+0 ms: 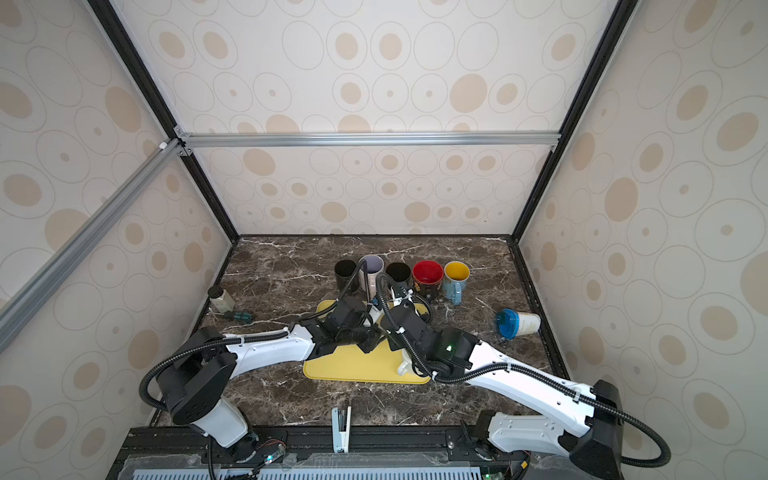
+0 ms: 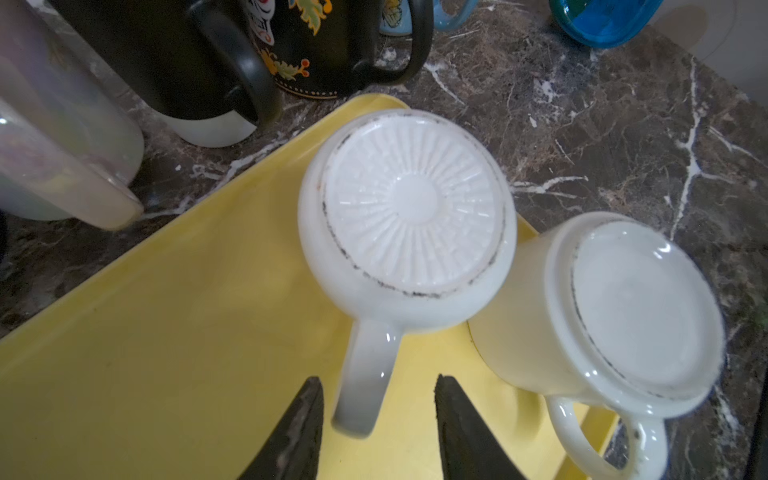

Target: Turn the mug right side up

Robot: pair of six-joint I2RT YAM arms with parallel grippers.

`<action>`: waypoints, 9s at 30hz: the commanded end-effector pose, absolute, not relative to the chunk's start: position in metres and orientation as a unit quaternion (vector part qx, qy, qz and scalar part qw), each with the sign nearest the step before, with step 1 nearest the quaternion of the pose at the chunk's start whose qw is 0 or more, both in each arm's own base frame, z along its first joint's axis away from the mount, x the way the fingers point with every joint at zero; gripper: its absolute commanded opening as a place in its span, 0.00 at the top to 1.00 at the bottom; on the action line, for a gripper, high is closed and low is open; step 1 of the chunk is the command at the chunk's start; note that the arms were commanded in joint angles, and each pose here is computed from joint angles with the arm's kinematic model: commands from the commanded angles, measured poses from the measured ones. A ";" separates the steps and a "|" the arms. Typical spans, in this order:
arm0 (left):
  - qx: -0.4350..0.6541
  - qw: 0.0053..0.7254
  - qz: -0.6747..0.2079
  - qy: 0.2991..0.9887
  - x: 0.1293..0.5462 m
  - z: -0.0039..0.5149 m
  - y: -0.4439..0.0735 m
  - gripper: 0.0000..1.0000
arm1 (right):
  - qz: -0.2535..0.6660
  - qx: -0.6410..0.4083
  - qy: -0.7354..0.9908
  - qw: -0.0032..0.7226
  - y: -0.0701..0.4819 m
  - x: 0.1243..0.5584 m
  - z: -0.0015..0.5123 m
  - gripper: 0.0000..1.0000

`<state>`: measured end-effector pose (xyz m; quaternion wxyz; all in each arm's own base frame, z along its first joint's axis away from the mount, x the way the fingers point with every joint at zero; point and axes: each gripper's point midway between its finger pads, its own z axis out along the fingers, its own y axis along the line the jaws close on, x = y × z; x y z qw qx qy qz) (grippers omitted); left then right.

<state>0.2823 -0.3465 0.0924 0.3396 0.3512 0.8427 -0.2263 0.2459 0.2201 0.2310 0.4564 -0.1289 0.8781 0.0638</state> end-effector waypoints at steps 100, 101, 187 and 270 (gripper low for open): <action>0.161 0.526 -0.591 0.590 0.238 0.406 -0.264 1.00 | 0.414 -0.085 0.725 0.543 0.245 0.202 0.308 0.51; 0.160 0.521 -0.604 0.582 0.236 0.409 -0.264 1.00 | 0.427 -0.089 0.718 0.542 0.248 0.201 0.312 0.49; -0.026 0.489 -0.298 0.820 0.271 0.237 -0.158 0.00 | 0.433 -0.087 0.809 0.387 0.350 0.336 0.353 1.00; -0.019 0.455 -0.332 0.826 0.245 0.197 -0.159 0.01 | 0.099 -0.129 0.934 0.318 0.457 0.457 0.092 1.00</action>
